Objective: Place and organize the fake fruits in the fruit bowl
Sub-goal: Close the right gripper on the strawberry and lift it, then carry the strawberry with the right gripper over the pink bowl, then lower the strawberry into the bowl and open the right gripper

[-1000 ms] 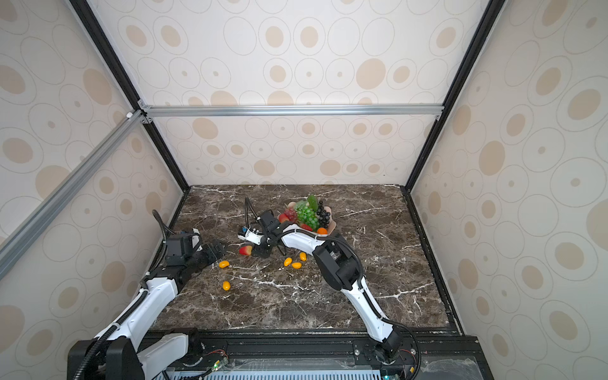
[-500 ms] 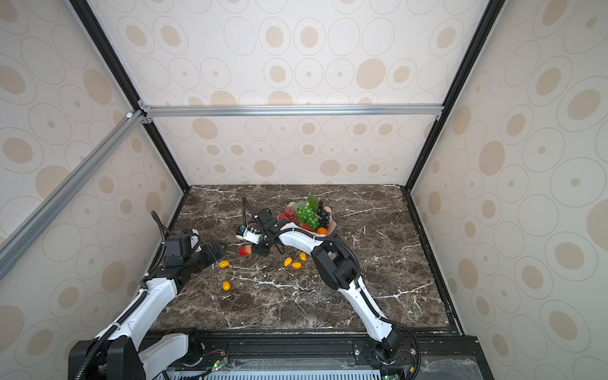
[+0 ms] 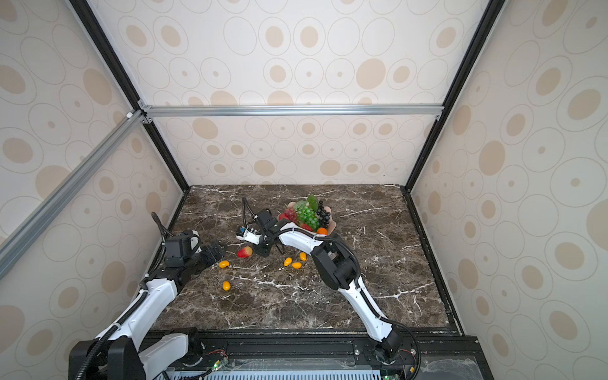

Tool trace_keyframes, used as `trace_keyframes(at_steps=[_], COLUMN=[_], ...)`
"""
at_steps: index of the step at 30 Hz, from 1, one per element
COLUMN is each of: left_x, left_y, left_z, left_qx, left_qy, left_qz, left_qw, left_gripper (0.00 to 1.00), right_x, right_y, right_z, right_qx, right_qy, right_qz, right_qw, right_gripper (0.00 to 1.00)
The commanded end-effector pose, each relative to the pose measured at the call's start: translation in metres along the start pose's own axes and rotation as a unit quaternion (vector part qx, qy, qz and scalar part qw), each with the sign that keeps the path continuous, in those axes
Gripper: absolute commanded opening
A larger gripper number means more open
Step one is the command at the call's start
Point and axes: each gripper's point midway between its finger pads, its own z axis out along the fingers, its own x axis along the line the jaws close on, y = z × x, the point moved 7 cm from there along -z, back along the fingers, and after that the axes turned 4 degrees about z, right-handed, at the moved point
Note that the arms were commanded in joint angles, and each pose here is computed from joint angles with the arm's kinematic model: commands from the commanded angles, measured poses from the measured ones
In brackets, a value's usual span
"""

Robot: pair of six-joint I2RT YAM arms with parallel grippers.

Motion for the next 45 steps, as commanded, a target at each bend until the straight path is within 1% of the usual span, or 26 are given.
trace_keyframes(at_steps=[1,5,9,14,18,22,25,30,36,41,42,45], left_x=[-0.006,-0.014,-0.026,-0.042,-0.068,-0.097,-0.113,-0.129,-0.131,-0.129,-0.13,-0.13], left_y=[0.007,0.013,0.016,0.014,0.01,0.005,0.0,-0.009,-0.016,-0.018,-0.018,-0.019], left_z=[-0.008,-0.018,-0.022,-0.013,-0.003,0.005,0.012,0.021,0.023,0.024,0.024,0.024], left_qx=[-0.02,-0.051,-0.069,-0.058,-0.048,-0.041,-0.028,-0.011,-0.003,0.002,0.002,0.004], left_qy=[-0.018,-0.044,-0.085,-0.102,-0.12,-0.145,-0.161,-0.177,-0.178,-0.175,-0.176,-0.177], left_qz=[0.02,0.043,0.05,0.064,0.092,0.115,0.125,0.132,0.133,0.135,0.135,0.134], left_qw=[0.999,0.997,0.993,0.991,0.987,0.982,0.979,0.975,0.975,0.975,0.975,0.975], left_gripper=[0.93,0.96,0.97,0.97,0.98,0.98,0.98,0.98,0.98,0.98,0.98,0.98], right_x=[0.003,0.004,-0.002,-0.019,-0.04,-0.059,-0.072,-0.081,-0.088,-0.098,-0.1,-0.105], right_y=[0.015,0.021,0.02,0.003,-0.018,-0.041,-0.056,-0.072,-0.08,-0.085,-0.086,-0.088], right_z=[-0.02,-0.045,-0.082,-0.13,-0.161,-0.182,-0.189,-0.185,-0.176,-0.169,-0.168,-0.164], right_qx=[-0.014,-0.036,-0.06,-0.078,-0.083,-0.085,-0.078,-0.052,-0.026,-0.01,-0.007,0.003], right_qy=[-0.014,-0.033,-0.058,-0.094,-0.122,-0.141,-0.15,-0.136,-0.128,-0.142,-0.146,-0.154], right_qz=[-0.022,-0.038,-0.044,-0.038,-0.02,0.0,0.011,0.015,0.018,0.025,0.025,0.022], right_qw=[1.0,0.998,0.996,0.992,0.989,0.986,0.986,0.989,0.991,0.989,0.989,0.988], right_gripper=[0.0,0.0,0.0,0.0,0.0,0.0,0.0,0.0,0.0,0.0,0.0,0.06])
